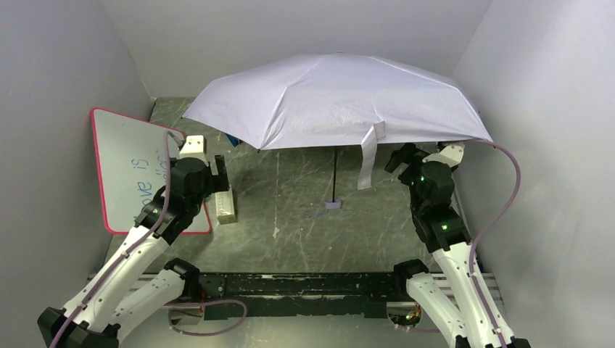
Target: Put away the umbrella
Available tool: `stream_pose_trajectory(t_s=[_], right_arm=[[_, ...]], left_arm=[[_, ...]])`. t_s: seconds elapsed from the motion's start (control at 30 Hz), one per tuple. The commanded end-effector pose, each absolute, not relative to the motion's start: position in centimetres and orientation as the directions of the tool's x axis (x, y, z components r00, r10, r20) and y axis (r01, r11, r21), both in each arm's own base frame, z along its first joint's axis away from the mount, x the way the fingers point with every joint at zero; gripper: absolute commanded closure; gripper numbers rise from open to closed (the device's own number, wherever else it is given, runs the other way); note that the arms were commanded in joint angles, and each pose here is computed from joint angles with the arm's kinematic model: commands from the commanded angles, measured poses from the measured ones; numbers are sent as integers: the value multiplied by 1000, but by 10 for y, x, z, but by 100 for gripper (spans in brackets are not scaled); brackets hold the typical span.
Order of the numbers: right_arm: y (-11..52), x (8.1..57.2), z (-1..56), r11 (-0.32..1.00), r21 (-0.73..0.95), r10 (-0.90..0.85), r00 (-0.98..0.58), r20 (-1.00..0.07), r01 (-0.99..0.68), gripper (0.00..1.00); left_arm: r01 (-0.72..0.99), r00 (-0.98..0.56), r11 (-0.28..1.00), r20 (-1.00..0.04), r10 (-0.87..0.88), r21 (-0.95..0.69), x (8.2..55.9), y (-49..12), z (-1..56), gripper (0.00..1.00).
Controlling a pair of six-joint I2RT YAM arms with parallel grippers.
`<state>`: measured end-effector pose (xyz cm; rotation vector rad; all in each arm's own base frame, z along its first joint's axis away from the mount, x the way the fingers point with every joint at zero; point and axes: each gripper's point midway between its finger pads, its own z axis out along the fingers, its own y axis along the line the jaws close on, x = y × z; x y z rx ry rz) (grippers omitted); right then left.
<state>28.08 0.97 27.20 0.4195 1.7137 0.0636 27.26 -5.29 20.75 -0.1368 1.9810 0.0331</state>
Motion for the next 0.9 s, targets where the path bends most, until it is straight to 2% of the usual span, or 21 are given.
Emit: stream_pose_trajectory(t_s=[0.0, 0.4, 0.47, 0.57, 0.77, 0.87], right_arm=[[15, 283, 281, 921, 328, 355, -111, -928, 210, 1], [21, 292, 272, 905, 374, 402, -120, -908, 203, 0], [34, 297, 270, 923, 364, 380, -149, -913, 129, 0], [76, 299, 267, 933, 342, 311, -233, -922, -111, 1], [112, 312, 238, 894, 379, 278, -366, -888, -241, 1], [127, 321, 231, 861, 413, 289, -381, -878, -297, 1]], left_arm=[[-12, -341, 996, -936, -91, -92, 284, -71, 234, 4], [58, -325, 991, -941, -97, -122, 289, -84, 239, 4], [70, -326, 989, -940, -99, -129, 289, -86, 238, 4], [89, -324, 986, -940, -104, -139, 287, -90, 238, 5], [156, -312, 973, -943, -116, -171, 281, -100, 238, 6], [180, -310, 967, -943, -119, -181, 279, -103, 236, 7]])
